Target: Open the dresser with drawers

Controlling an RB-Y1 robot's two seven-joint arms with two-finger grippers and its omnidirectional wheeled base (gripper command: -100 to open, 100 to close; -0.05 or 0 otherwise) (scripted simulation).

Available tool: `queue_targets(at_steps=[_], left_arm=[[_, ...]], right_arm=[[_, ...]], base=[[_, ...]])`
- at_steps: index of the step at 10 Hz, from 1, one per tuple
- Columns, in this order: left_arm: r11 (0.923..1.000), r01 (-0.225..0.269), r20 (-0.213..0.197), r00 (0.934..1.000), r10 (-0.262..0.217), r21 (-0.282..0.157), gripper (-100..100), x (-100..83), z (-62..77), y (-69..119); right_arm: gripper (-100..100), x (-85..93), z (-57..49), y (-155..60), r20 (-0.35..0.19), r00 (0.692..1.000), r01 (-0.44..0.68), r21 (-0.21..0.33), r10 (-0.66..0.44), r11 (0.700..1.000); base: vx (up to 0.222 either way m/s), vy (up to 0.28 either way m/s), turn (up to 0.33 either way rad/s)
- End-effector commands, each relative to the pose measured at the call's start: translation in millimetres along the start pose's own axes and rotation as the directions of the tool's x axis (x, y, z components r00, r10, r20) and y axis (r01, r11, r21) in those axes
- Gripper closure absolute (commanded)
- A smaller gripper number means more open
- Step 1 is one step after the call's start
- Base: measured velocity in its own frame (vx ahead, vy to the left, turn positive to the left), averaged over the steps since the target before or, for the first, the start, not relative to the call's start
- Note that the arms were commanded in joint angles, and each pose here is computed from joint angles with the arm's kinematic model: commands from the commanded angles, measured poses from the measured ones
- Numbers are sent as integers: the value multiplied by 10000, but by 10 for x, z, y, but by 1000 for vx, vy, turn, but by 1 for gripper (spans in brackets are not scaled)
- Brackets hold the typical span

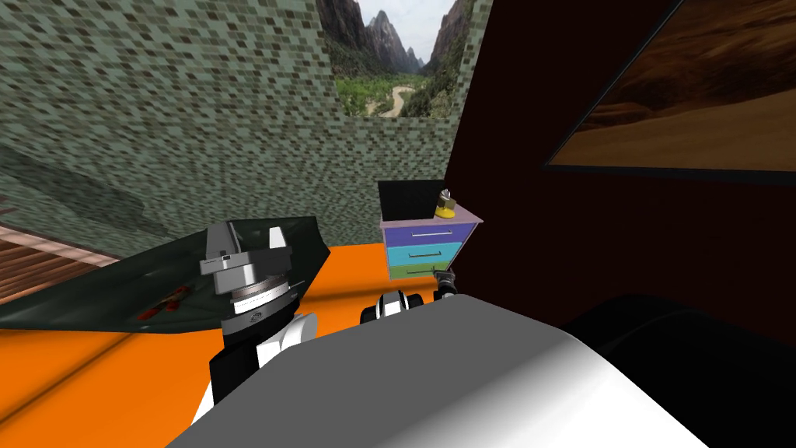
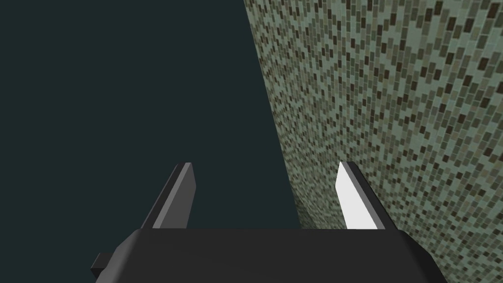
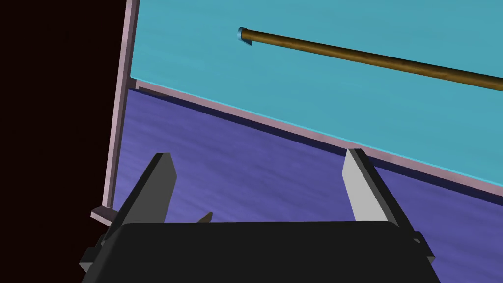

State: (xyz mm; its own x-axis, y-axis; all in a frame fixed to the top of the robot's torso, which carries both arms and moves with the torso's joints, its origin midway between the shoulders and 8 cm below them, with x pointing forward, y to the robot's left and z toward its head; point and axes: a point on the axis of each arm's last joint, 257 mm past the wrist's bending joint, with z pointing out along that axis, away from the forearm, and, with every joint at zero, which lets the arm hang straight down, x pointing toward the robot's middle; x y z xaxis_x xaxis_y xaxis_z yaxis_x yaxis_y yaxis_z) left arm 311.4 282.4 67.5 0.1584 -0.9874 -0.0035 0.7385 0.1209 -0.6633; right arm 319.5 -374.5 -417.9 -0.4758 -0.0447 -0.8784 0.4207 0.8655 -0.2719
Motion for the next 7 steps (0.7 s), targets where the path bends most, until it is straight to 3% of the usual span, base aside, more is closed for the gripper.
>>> queue_targets(at_steps=[1,4,6,7], left_arm=[[10000,0,0,10000,0,0,0,0,0,0],[10000,-1,0,10000,1,0,0,0,0,0],[10000,-1,0,10000,1,0,0,0,0,0],[10000,-1,0,10000,1,0,0,0,0,0]], right_arm=[[-100,-7,-13,-146,141,9978,642,577,-651,9963],[-100,102,-32,-280,208,9731,2251,1234,-2293,9665],[-100,32,-48,-366,361,9670,2434,1629,-2523,9562],[-100,60,-61,-406,405,9441,3143,1880,-3271,9305]], base=[[6,26,-4],[22,44,83],[19,33,11],[26,24,103]])
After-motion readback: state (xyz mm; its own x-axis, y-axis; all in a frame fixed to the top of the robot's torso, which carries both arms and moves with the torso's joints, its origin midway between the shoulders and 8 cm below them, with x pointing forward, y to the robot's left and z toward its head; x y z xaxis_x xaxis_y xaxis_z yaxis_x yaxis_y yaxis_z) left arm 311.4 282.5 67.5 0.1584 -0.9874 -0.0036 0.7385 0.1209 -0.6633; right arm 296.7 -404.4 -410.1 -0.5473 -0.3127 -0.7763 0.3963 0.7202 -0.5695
